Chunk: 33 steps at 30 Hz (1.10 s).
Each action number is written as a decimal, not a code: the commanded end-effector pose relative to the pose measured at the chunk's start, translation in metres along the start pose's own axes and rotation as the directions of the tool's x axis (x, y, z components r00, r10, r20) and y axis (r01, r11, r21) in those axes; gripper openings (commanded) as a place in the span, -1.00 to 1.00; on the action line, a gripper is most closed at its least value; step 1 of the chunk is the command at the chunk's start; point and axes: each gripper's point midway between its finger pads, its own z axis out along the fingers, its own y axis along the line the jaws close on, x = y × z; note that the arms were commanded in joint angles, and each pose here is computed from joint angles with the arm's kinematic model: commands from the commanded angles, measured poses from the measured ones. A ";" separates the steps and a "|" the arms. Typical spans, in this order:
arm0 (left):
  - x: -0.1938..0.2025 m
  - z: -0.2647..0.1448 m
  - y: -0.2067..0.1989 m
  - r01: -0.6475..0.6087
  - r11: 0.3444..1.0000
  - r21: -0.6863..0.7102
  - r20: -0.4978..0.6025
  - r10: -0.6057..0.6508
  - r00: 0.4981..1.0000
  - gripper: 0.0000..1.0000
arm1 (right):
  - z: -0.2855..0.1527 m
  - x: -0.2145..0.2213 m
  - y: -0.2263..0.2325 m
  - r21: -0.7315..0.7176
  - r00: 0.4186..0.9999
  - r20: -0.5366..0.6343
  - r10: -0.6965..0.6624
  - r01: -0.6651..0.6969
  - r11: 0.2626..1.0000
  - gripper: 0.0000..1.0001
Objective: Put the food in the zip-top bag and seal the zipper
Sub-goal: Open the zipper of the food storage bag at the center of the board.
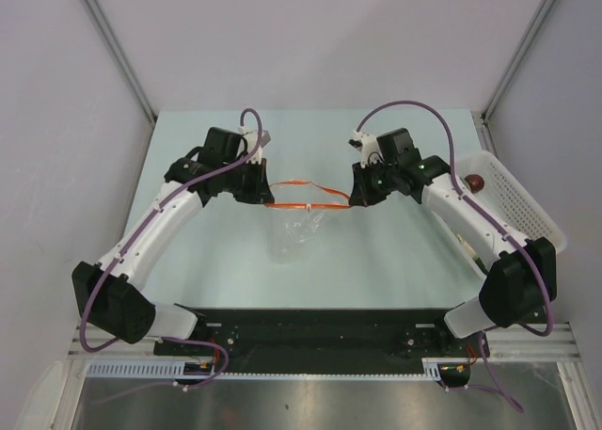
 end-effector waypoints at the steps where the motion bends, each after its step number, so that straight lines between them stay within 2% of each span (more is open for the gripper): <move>1: -0.005 -0.001 0.024 0.020 0.992 -0.123 0.040 -0.015 0.999 -0.93 | -0.020 0.010 -0.010 0.055 0.989 -0.059 -0.135 0.138 0.989 -1.00; 5: -0.010 0.001 0.014 0.011 0.997 -0.076 0.050 -0.007 0.999 -0.55 | -0.023 0.001 0.012 -0.010 0.983 -0.006 -0.186 0.186 0.983 -1.00; 8: -0.022 -0.002 0.005 -0.004 0.999 -0.053 0.081 0.009 0.997 -0.36 | -0.025 0.000 0.034 -0.061 0.972 0.013 -0.236 0.236 0.970 -1.00; 13: -0.031 -0.004 -0.004 -0.027 0.999 -0.042 0.102 0.031 0.994 -0.28 | -0.027 -0.001 0.045 -0.080 0.965 0.029 -0.261 0.262 0.962 -1.00; 15: -0.030 -0.003 -0.004 -0.026 0.999 -0.040 0.097 0.029 0.995 -0.35 | -0.027 -0.002 0.041 -0.071 0.965 0.023 -0.261 0.262 0.962 -1.00; 16: -0.030 -0.004 -0.006 -0.028 0.999 -0.032 0.097 0.031 0.995 -0.52 | -0.028 -0.003 0.038 -0.065 0.965 0.025 -0.260 0.261 0.963 -1.00; 17: -0.031 -0.006 -0.007 -0.031 0.999 -0.027 0.101 0.033 0.994 -0.91 | -0.028 -0.004 0.030 -0.050 0.968 0.022 -0.250 0.251 0.967 -1.00; 18: -0.031 -0.006 -0.008 -0.024 0.999 -0.022 0.106 0.026 0.994 -1.00 | -0.028 -0.006 0.025 -0.040 0.970 0.024 -0.244 0.245 0.969 -1.00; 19: -0.030 -0.006 -0.011 -0.018 1.000 -0.009 0.105 0.019 0.994 -1.00 | -0.029 -0.010 0.022 -0.028 0.970 0.031 -0.240 0.240 0.970 -1.00; 20: -0.030 -0.005 -0.012 -0.012 1.000 0.001 0.104 0.011 0.995 -1.00 | -0.030 -0.013 0.010 -0.006 0.974 0.030 -0.223 0.223 0.975 -0.94; 22: -0.026 0.000 -0.016 0.018 0.999 0.030 0.081 -0.021 0.996 -1.00 | -0.035 -0.022 0.002 0.008 0.976 0.049 -0.212 0.212 0.977 -0.65; 23: -0.023 0.005 -0.016 0.030 0.999 0.040 0.065 -0.032 0.997 -1.00 | -0.040 -0.030 -0.002 0.013 0.975 0.069 -0.211 0.211 0.977 -0.27; 25: -0.022 0.011 -0.019 0.051 0.997 0.061 0.051 -0.054 0.997 -1.00 | -0.046 -0.035 -0.006 0.010 0.970 0.080 -0.228 0.228 0.974 0.10; 26: -0.021 0.014 -0.022 0.059 0.995 0.080 0.043 -0.062 0.997 -1.00 | -0.052 -0.042 -0.003 -0.007 0.966 0.103 -0.239 0.241 0.971 0.40; 29: -0.022 0.026 -0.026 0.093 0.990 0.107 0.012 -0.095 0.995 -1.00 | -0.059 -0.049 -0.008 0.001 0.959 0.117 -0.258 0.259 0.966 0.70; 33: -0.028 0.037 -0.033 0.107 0.987 0.119 0.002 -0.108 0.994 -1.00 | -0.076 -0.062 -0.025 0.033 0.961 0.134 -0.242 0.240 0.970 0.85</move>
